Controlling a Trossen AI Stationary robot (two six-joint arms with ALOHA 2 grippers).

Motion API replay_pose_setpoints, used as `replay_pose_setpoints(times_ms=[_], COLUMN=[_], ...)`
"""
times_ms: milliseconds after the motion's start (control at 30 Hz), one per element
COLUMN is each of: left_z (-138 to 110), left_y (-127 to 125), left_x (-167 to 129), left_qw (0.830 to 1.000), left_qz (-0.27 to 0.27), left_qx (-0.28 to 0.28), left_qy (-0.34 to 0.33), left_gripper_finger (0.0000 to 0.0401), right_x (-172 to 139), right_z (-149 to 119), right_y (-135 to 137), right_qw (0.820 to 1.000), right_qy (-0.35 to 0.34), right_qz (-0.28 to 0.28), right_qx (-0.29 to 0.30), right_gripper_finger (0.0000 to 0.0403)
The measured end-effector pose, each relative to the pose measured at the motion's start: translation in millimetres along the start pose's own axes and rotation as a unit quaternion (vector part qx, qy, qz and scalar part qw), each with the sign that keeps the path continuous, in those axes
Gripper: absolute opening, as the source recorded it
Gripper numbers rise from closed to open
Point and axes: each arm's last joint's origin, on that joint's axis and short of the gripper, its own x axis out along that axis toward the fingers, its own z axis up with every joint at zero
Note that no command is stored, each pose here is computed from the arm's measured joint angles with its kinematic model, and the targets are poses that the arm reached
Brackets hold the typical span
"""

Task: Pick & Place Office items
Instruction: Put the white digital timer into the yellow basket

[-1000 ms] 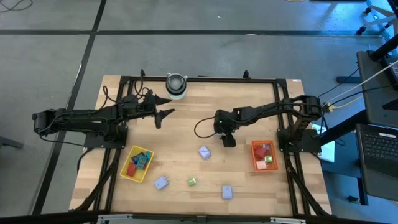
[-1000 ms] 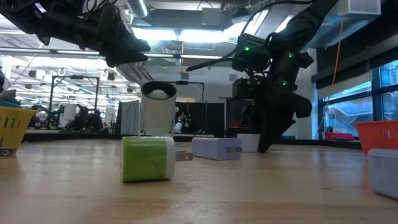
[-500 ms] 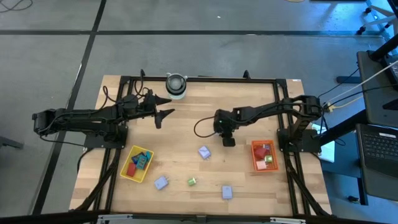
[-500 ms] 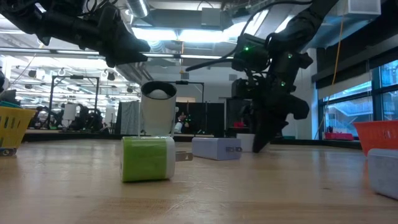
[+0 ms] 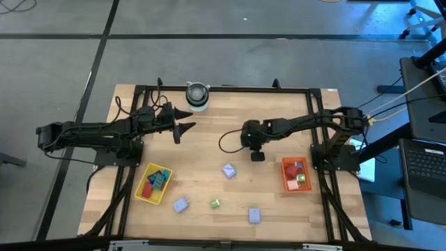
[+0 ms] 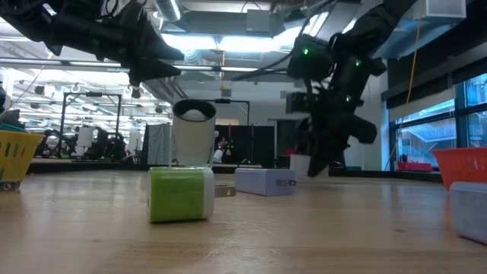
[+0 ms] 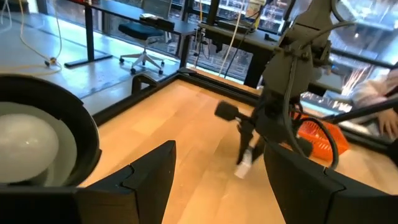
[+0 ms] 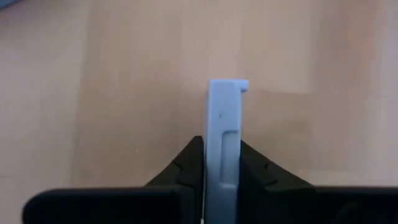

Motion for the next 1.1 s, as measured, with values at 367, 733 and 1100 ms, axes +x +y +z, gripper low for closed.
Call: replay_pose_setpoints(times_ms=[367,733,1100], left_z=[10.0,7.5,14.5], left_y=[-4.0,-8.2,-10.0], left_x=[4.8,22.5,33.9], left_qw=[0.99,0.957,0.937], left_qz=[-0.041,-0.123,-0.142], left_qx=[-0.127,-0.257,-0.309], left_qy=[-0.053,-0.045,-0.084], left_gripper_finger=[0.0239,0.0239,0.0239], right_x=[-64.0,-128.6,-140.4], right_z=[15.4,65.7,78.9], right_y=[-10.3,10.0,41.8], right_qw=[0.991,0.927,0.894], right_qy=[-0.051,-0.054,-0.084], right_qz=[-0.123,-0.365,-0.426], right_qx=[-0.005,-0.066,-0.113], right_gripper_finger=[0.0053,0.0053,0.0053])
